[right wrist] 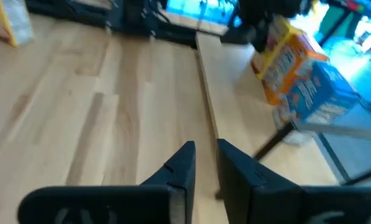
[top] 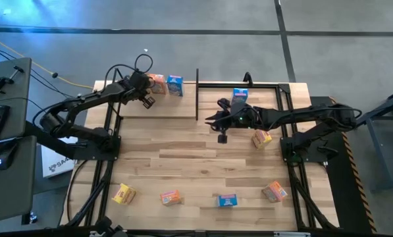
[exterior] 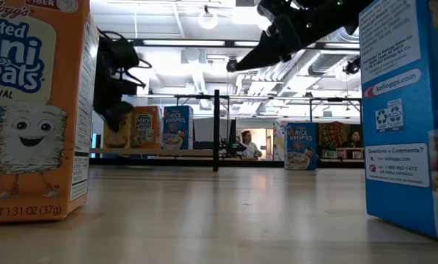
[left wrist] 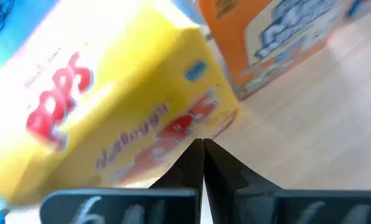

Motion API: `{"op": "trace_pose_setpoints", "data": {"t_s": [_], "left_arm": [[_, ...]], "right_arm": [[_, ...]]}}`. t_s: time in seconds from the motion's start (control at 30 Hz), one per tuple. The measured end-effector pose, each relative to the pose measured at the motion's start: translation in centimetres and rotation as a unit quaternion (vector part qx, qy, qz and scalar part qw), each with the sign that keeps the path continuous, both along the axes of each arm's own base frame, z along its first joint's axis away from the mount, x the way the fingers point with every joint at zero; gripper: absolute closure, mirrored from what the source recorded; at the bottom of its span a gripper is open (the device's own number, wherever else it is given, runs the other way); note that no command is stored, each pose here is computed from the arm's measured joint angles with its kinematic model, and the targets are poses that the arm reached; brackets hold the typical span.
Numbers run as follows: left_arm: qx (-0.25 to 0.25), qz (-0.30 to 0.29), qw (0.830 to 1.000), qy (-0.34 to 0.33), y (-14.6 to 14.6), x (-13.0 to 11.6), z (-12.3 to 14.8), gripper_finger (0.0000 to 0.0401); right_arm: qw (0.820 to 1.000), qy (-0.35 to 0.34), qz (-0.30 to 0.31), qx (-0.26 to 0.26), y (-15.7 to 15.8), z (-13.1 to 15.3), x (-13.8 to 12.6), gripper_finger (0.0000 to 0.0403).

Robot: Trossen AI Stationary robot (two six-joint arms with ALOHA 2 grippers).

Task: Stack cereal on shelf
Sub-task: Put the middle yellow cereal box on the shelf, then put the top yellow cereal box on the shelf aligned with the other yellow cereal box

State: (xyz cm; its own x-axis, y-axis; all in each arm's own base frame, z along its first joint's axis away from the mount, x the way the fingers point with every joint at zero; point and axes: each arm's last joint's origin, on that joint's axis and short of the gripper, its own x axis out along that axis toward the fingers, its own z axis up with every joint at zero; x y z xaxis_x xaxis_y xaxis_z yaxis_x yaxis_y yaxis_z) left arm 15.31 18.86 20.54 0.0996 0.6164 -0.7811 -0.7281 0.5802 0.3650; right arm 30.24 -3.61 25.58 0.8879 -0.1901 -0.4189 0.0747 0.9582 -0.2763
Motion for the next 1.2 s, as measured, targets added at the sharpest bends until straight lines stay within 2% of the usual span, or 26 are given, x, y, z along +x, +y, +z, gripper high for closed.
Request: {"op": "trace_pose_setpoints", "data": {"t_s": [0.17,0.27,0.4,0.53,0.63,0.77,1.0,1.2], "left_arm": [[0.002,-0.004,1.0,-0.02,-1.0,-0.6,1.3,0.0401],[-0.01,-0.013,0.999,-0.034,-1.8,-1.0,1.9,0.0401],[-0.002,-0.053,0.994,-0.098,-3.6,-0.9,3.8,0.0401],[0.027,-0.108,0.977,-0.182,-6.1,-0.4,6.1,0.0401],[0.052,-0.147,0.96,-0.233,-7.9,0.0,7.7,0.0401],[0.075,-0.196,0.933,-0.293,-10.0,0.5,8.8,0.0401],[0.072,-0.25,0.889,-0.377,-12.0,1.0,6.2,0.0401],[0.071,-0.257,0.876,-0.402,-12.5,1.1,4.0,0.0401]], "right_arm": [[0.999,0.037,-0.024,-0.004,-0.2,1.7,-0.1,0.0303],[0.995,0.097,-0.039,-0.004,-0.6,2.7,-0.5,0.0258],[0.979,0.192,-0.074,0.001,-2.0,4.1,-1.9,0.0201],[0.958,0.262,-0.111,0.032,-4.8,4.2,-3.8,0.0163],[0.944,0.298,-0.132,0.055,-7.2,3.7,-5.2,0.0149],[0.936,0.311,-0.156,0.056,-10.0,3.4,-6.6,0.0142],[0.928,0.321,-0.172,0.072,-13.2,2.6,-7.9,0.0141],[0.913,0.352,-0.187,0.082,-14.5,0.9,-7.4,0.0141]]}}
